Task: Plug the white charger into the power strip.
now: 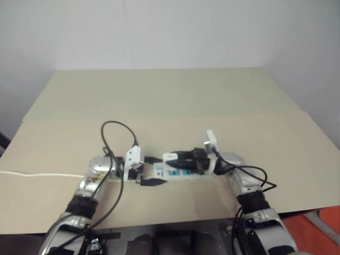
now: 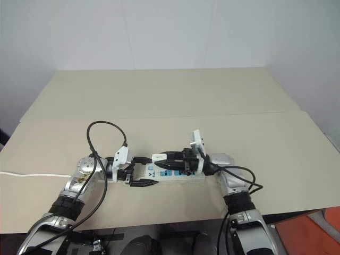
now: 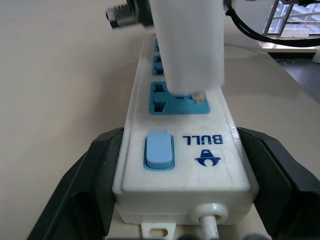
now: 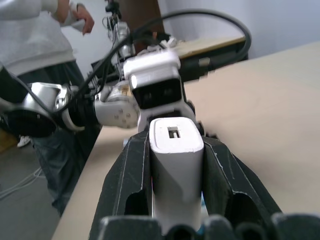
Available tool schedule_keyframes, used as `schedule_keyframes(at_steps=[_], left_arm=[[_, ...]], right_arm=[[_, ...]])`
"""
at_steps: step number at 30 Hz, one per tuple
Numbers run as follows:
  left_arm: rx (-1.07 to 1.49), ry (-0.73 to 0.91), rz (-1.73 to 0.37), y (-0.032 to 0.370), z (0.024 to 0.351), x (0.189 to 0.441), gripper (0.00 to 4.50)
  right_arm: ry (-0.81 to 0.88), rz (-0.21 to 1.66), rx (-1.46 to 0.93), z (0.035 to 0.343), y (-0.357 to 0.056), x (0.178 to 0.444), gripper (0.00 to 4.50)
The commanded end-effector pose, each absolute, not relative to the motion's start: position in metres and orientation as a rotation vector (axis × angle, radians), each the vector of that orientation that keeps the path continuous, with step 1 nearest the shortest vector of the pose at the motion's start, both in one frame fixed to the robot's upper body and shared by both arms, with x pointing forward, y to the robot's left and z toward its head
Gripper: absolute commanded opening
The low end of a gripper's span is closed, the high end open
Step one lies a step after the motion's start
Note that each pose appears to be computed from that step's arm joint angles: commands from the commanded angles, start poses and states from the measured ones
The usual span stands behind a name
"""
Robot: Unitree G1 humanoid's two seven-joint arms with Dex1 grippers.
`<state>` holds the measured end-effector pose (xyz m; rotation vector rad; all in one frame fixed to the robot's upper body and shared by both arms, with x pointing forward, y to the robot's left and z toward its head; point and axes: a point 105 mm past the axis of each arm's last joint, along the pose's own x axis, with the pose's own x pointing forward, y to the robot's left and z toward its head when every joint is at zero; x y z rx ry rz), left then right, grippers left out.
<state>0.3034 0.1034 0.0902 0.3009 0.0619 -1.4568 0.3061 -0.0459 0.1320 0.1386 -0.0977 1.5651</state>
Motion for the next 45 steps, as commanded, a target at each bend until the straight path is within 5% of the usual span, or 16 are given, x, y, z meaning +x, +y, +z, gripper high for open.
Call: schedule_keyframes(at_steps=[1,34,45], left_arm=[[0.302,0.156,-1.441,0.111,0.073,0.299,3.26],[0.280,0.160,-1.425,0.114,0.075,0.295,3.26],[0.284,0.159,-1.431,0.113,0.076,0.294,3.26]], right_arm=[[-0.164,1.569,0.104,0.143,-0.045,0.312,1.17],[-0.208,1.518,0.068,0.113,-0.063,0.319,1.17],[-0.080,1.607,-0.019,0.089,-0.058,0.316,1.17]])
